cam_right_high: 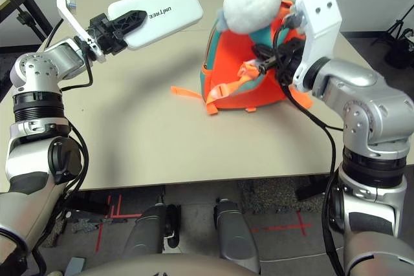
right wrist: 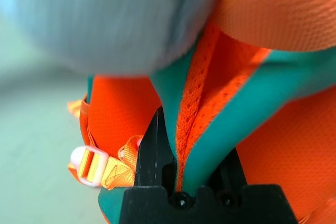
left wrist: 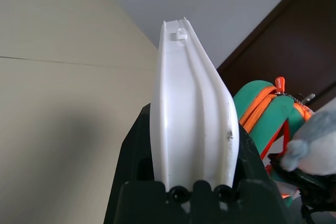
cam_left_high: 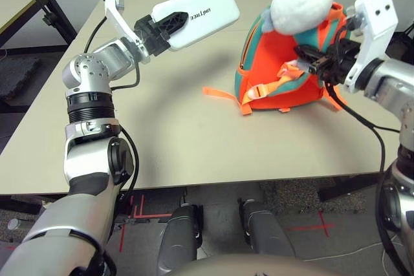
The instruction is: Put the pencil case into the backpack and zip it.
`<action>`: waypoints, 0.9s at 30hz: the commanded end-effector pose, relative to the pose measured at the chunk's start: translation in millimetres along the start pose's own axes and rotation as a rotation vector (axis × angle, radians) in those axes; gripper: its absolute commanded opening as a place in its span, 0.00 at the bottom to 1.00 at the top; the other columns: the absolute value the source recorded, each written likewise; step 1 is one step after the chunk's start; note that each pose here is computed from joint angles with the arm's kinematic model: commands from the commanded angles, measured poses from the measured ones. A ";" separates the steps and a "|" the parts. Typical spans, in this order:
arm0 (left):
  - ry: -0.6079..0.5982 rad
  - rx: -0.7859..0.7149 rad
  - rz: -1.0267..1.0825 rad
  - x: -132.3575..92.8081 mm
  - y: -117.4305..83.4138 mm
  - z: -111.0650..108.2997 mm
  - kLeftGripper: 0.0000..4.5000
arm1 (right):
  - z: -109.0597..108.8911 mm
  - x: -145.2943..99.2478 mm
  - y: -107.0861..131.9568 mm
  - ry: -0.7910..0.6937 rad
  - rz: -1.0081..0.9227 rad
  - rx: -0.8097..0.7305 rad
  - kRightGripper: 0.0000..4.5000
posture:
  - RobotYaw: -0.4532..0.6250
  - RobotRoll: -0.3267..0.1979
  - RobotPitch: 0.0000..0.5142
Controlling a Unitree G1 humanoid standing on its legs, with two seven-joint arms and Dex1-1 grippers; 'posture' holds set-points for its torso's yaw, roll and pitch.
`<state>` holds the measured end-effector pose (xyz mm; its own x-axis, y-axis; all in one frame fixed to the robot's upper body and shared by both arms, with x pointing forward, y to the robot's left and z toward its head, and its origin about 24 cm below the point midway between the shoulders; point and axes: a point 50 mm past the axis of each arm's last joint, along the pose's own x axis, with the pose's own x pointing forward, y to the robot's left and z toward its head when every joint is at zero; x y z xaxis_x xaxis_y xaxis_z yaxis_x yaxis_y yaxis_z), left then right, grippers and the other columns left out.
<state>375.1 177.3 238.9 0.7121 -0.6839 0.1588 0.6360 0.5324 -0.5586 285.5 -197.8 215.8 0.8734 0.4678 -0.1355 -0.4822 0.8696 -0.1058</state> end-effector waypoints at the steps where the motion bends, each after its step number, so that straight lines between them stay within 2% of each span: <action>1: 0.001 0.064 -0.074 4.0 -13.7 10.9 0.27 | -10.5 1.0 -2.0 0.004 -0.024 -0.006 0.04 | 0.17 0.62 0.15; 6: 0.027 0.130 -0.129 2.9 -21.0 18.5 0.27 | -26.2 4.2 -2.6 0.041 -0.027 0.002 0.04 | 0.19 0.62 0.14; 16: 0.055 0.223 -0.273 0.5 -38.8 42.1 0.27 | -34.7 9.4 -1.0 0.053 -0.021 0.011 0.04 | 0.19 0.62 0.16; 27: 0.151 0.216 -0.332 18.2 -37.8 16.6 0.27 | -36.4 11.9 0.6 0.052 -0.016 0.009 0.04 | 0.19 0.62 0.17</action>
<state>367.5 154.7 277.5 0.4270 -0.8878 0.1718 0.8752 0.3580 -0.3254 293.1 -198.4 186.9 0.8833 0.4448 -0.1480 -0.4621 0.8794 -0.1149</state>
